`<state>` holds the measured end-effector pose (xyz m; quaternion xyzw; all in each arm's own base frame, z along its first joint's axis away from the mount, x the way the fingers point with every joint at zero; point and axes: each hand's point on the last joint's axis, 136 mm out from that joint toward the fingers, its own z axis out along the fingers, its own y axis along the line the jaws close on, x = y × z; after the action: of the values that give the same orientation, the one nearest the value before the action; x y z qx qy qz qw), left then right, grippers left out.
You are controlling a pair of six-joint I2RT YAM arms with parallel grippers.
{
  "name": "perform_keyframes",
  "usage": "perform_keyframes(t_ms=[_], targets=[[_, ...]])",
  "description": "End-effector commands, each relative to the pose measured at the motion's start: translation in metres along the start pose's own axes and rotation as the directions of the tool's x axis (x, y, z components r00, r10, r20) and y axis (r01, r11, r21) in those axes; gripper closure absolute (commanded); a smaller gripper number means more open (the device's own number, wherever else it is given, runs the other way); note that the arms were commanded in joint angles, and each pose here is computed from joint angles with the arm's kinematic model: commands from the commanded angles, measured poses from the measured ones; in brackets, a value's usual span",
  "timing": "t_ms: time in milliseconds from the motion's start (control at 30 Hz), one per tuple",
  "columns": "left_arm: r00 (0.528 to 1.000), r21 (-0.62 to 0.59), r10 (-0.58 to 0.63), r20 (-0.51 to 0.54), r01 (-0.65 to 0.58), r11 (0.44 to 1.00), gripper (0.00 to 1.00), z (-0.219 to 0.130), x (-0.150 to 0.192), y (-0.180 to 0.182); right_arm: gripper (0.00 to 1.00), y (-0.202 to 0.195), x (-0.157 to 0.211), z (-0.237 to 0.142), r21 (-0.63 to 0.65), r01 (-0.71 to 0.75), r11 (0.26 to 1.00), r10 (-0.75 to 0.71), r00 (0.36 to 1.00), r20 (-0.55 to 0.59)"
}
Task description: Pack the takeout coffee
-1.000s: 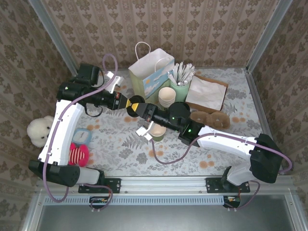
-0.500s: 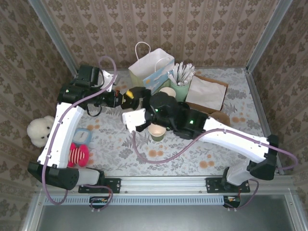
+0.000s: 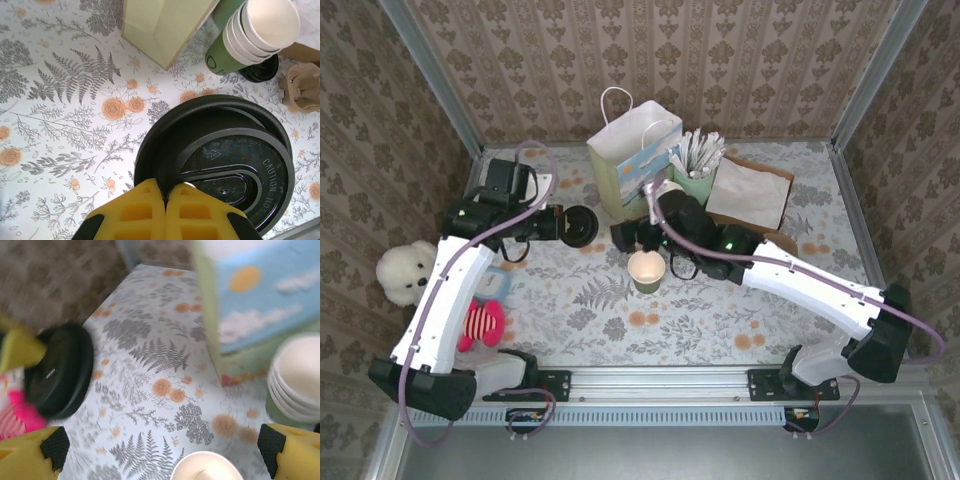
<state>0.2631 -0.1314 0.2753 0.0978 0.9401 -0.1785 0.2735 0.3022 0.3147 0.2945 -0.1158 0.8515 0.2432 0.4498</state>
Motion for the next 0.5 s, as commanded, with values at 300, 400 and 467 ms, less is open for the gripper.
perform_keyframes(t_ms=[300, 400, 467], targets=[[0.995, 0.051, -0.092, -0.049, 0.094, 0.994, 1.0, 0.033, 0.037, -0.043, 0.0, -0.095, 0.067, -0.032, 0.198, -0.465, 0.863, 0.486, 0.871, -0.071], [0.99, 0.102, -0.125, -0.065, 0.131, 0.986, 1.0, 0.051, 0.041, -0.063, 0.0, -0.099, 0.088, -0.03, 0.139, -0.501, 0.854, 0.519, 0.84, -0.159], [0.99, 0.102, -0.121, -0.073, 0.128, 0.986, 1.0, 0.061, 0.043, -0.07, 0.0, -0.098, 0.098, -0.027, 0.077, -0.55, 0.832, 0.553, 0.807, -0.208]])
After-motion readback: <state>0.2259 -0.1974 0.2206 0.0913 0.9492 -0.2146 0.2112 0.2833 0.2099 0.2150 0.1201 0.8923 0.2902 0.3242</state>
